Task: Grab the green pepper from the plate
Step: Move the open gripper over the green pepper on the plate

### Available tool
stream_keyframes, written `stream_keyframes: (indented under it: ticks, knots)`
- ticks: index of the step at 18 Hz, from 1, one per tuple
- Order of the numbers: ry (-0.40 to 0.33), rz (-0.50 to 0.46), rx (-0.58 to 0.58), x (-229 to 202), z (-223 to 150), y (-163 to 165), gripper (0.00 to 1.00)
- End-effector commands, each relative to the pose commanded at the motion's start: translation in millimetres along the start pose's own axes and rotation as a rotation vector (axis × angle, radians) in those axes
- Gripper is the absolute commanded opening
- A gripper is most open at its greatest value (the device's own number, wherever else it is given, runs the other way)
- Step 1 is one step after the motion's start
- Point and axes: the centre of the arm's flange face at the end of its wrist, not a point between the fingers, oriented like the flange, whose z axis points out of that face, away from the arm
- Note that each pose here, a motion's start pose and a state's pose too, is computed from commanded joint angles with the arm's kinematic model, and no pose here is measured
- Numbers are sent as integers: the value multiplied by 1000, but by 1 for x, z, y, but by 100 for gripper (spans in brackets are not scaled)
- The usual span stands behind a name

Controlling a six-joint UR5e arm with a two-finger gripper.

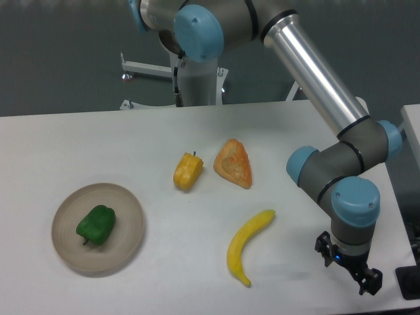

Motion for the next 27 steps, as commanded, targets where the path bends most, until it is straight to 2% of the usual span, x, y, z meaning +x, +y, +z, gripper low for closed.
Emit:
stream_keyframes:
  ticks: [3, 5, 7, 10, 13, 18, 21, 27]
  knots:
    - [21, -12, 29, 6, -14, -7, 100]
    - [52, -81, 46, 17, -34, -15, 100]
    - [93, -121, 65, 38, -62, -40, 100]
    - [151, -213, 71, 73, -96, -72, 100]
    - [217, -349, 129, 115, -126, -107, 100]
    - [356, -514, 186, 198, -161, -160, 100]
    - [414, -594, 172, 246, -168, -191, 100]
    - [417, -630, 186, 340, -164, -242, 100]
